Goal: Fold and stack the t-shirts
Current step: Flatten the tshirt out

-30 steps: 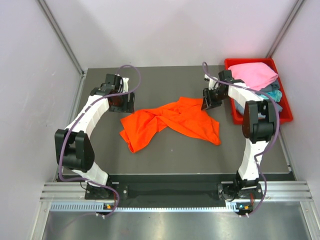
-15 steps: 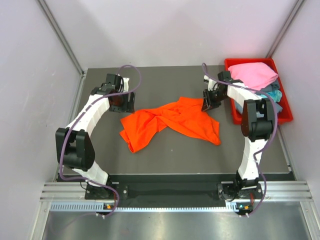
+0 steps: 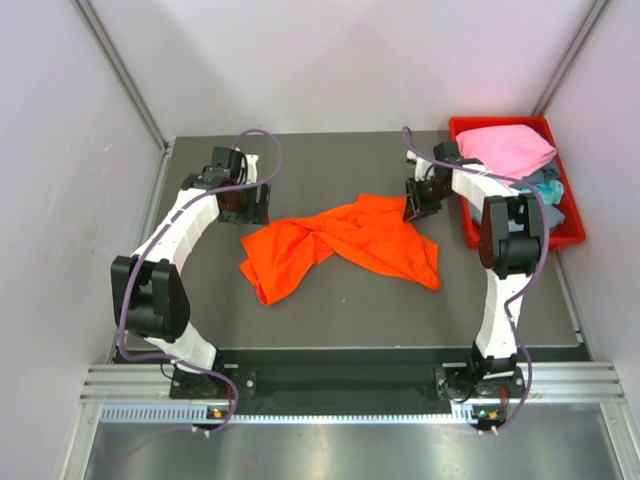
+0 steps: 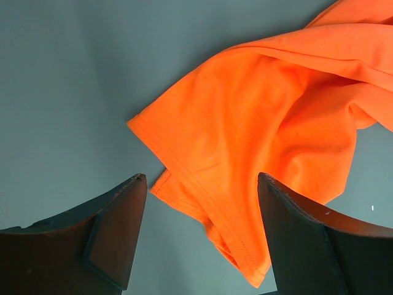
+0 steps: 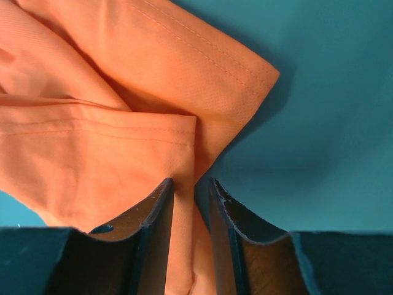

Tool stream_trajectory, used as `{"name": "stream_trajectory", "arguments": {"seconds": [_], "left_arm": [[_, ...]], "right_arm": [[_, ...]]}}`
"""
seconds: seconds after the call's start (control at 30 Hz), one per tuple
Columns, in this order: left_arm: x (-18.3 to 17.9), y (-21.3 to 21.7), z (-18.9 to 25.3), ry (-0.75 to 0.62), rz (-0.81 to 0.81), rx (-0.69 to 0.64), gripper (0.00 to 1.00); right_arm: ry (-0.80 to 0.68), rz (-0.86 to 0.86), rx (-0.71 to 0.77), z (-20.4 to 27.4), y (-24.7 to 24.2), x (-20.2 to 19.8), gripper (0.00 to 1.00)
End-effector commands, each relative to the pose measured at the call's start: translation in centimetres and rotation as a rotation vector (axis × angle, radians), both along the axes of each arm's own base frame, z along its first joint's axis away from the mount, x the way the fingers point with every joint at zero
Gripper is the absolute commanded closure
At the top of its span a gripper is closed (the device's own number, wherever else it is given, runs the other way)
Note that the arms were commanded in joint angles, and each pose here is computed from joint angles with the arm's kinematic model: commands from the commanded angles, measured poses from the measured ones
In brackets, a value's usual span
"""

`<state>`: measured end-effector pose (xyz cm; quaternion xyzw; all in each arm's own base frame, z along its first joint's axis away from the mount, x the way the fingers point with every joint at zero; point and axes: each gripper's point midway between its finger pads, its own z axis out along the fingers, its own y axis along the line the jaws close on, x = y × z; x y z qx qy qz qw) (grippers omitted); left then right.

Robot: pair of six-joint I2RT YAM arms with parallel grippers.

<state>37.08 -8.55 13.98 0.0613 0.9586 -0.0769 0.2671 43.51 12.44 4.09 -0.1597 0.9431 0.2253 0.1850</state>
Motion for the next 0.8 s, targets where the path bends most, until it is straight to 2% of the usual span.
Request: {"name": "stream_trajectory", "arguments": {"seconds": [0.0, 0.07, 0.13, 0.17, 0.2, 0.43, 0.77], "left_arm": [[1.4, -0.2, 1.5, -0.067, -0.012, -0.007, 0.23], [1.4, -0.2, 1.4, -0.066, -0.009, -0.005, 0.23], [1.4, -0.1, 1.4, -0.065, -0.007, -0.004, 0.23], [1.5, -0.2, 1.4, -0.065, -0.009, -0.005, 0.23], [1.5, -0.2, 1.4, -0.069, -0.008, -0.004, 0.23], [1.7, -0.3, 1.1, -0.064, -0.011, -0.007, 0.23], [1.9, 0.1, -0.7, -0.030, -0.008, 0.018, 0.22]], "right_arm": [[-0.054, 0.002, -0.001, 1.0, -0.2, 1.6, 0.70], [-0.055, 0.003, 0.001, 1.1, -0.2, 1.7, 0.72], [-0.055, 0.005, 0.003, 1.0, -0.1, 1.7, 0.77], [-0.061, 0.007, 0.004, 1.2, -0.1, 1.8, 0.81], [-0.063, 0.008, 0.004, 1.2, -0.1, 1.8, 0.90], [-0.170, 0.011, -0.043, 4.7, -0.8, 3.3, 1.00], [-0.462, 0.028, -0.045, 16.6, -0.4, 4.8, 1.00]]}}
